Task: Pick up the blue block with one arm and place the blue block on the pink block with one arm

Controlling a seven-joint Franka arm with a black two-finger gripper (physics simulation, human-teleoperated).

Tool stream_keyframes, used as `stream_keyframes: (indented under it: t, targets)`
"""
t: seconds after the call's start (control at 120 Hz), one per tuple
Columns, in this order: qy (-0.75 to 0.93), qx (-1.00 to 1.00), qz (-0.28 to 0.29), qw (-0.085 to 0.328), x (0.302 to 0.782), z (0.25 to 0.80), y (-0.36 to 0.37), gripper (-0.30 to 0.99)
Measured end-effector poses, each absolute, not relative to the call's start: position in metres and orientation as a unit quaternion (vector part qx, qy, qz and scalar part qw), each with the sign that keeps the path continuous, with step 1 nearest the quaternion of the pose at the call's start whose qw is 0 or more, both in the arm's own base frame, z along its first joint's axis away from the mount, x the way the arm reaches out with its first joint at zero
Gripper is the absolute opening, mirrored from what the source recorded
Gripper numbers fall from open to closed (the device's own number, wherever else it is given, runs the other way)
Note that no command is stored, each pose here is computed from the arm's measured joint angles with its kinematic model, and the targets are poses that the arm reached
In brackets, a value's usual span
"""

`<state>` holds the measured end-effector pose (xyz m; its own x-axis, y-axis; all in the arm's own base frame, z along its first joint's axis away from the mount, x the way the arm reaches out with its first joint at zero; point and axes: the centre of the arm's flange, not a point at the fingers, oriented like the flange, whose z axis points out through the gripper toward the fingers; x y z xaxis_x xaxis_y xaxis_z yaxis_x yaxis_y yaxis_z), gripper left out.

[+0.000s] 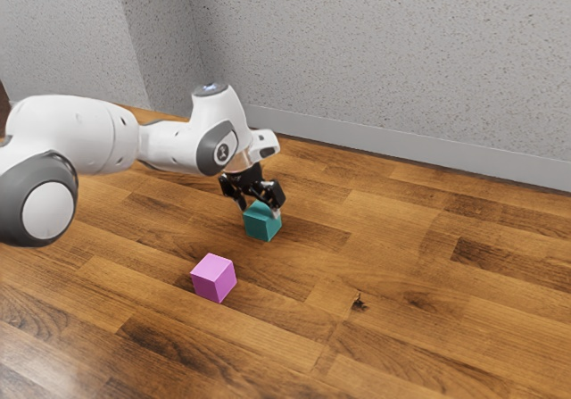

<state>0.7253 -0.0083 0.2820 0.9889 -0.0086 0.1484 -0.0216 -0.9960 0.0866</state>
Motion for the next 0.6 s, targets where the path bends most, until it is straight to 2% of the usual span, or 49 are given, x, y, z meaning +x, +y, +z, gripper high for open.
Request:
stream_keyframes:
  t: [0.6]
  targets:
    - [-0.027, 0.996, 0.071, 0.044, 0.737, 0.257, -0.006, 0.69]
